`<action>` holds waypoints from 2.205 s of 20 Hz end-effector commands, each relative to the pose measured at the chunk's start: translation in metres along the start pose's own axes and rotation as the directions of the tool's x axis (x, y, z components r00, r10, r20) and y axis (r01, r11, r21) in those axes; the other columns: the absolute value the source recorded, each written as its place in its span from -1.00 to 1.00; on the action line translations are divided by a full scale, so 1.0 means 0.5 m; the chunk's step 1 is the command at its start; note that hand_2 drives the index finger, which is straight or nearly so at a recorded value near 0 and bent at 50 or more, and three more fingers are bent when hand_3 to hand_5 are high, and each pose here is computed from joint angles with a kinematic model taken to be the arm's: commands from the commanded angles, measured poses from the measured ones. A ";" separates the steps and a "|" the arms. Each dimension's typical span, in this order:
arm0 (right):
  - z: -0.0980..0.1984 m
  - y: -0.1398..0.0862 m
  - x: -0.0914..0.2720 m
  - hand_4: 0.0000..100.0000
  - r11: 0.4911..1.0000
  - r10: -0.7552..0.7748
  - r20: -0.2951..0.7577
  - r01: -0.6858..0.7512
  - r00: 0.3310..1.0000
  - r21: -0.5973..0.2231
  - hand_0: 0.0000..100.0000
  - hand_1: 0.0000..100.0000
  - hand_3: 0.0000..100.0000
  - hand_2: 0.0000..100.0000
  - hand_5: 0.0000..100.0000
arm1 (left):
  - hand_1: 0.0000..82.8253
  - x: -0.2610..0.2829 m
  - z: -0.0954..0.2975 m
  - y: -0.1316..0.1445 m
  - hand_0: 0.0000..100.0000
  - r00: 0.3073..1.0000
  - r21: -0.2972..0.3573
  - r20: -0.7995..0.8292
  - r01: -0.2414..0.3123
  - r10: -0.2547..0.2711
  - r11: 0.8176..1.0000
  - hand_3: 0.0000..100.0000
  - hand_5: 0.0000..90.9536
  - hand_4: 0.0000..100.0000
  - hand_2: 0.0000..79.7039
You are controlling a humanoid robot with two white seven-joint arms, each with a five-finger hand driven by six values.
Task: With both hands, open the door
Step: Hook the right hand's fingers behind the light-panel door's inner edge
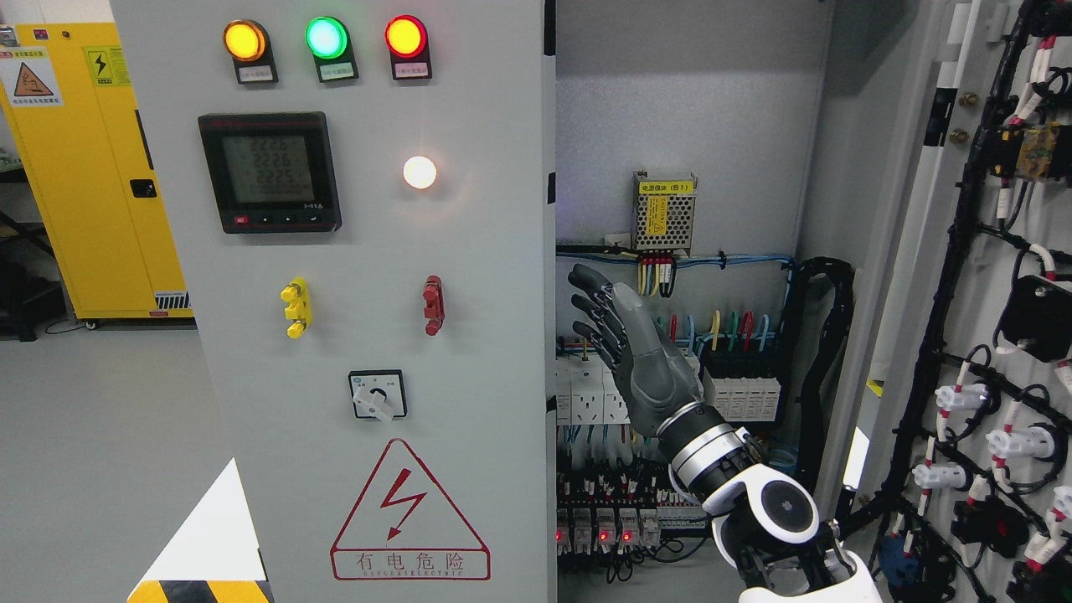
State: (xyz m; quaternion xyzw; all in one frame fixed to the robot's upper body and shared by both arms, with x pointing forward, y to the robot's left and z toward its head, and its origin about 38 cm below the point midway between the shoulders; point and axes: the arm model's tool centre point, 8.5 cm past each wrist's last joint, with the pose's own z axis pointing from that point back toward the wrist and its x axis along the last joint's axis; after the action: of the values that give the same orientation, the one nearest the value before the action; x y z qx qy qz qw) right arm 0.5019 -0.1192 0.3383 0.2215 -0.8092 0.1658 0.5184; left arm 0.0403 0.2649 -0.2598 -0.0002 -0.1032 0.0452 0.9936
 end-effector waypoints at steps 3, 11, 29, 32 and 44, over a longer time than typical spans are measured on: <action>0.002 -0.036 -0.018 -1.00 1.000 -0.013 -0.057 0.013 0.998 -0.014 -0.51 -1.00 -1.00 -1.00 -1.00 | -1.00 -0.017 0.000 -0.039 -1.00 1.000 -0.027 -0.021 -0.007 0.006 1.000 -1.00 -1.00 -1.00 -1.00; -0.006 -0.027 -0.023 -1.00 0.997 -0.028 -0.084 0.034 0.996 0.066 -0.51 -1.00 -1.00 -1.00 -1.00 | -1.00 -0.017 0.000 -0.039 -1.00 1.000 -0.027 -0.021 -0.007 0.006 1.000 -1.00 -1.00 -1.00 -1.00; -0.023 -0.060 -0.019 -1.00 0.985 -0.100 -0.126 0.116 0.987 0.127 -0.51 -1.00 -1.00 -1.00 -1.00 | -1.00 -0.017 0.000 -0.039 -1.00 1.000 -0.027 -0.021 -0.007 0.006 1.000 -1.00 -1.00 -1.00 -1.00; -0.020 -0.067 -0.018 -1.00 0.984 -0.101 -0.127 0.118 0.987 0.134 -0.51 -1.00 -1.00 -1.00 -1.00 | -1.00 -0.016 0.000 -0.040 -1.00 1.000 -0.028 -0.020 -0.008 0.007 1.000 -1.00 -1.00 -1.00 -1.00; -0.026 -0.058 -0.014 -1.00 0.959 -0.106 -0.138 0.138 0.985 0.246 -0.51 -1.00 -1.00 -1.00 -1.00 | -1.00 -0.016 0.000 -0.037 -1.00 1.000 -0.026 -0.021 -0.008 0.007 1.000 -1.00 -1.00 -1.00 -1.00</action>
State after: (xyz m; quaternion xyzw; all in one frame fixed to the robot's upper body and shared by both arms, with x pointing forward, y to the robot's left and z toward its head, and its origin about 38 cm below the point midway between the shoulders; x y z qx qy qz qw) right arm 0.5220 -0.1187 0.3415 0.3352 -0.7366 0.2487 0.5322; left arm 0.0403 0.2653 -0.2598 0.0001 -0.1032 0.0457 0.9936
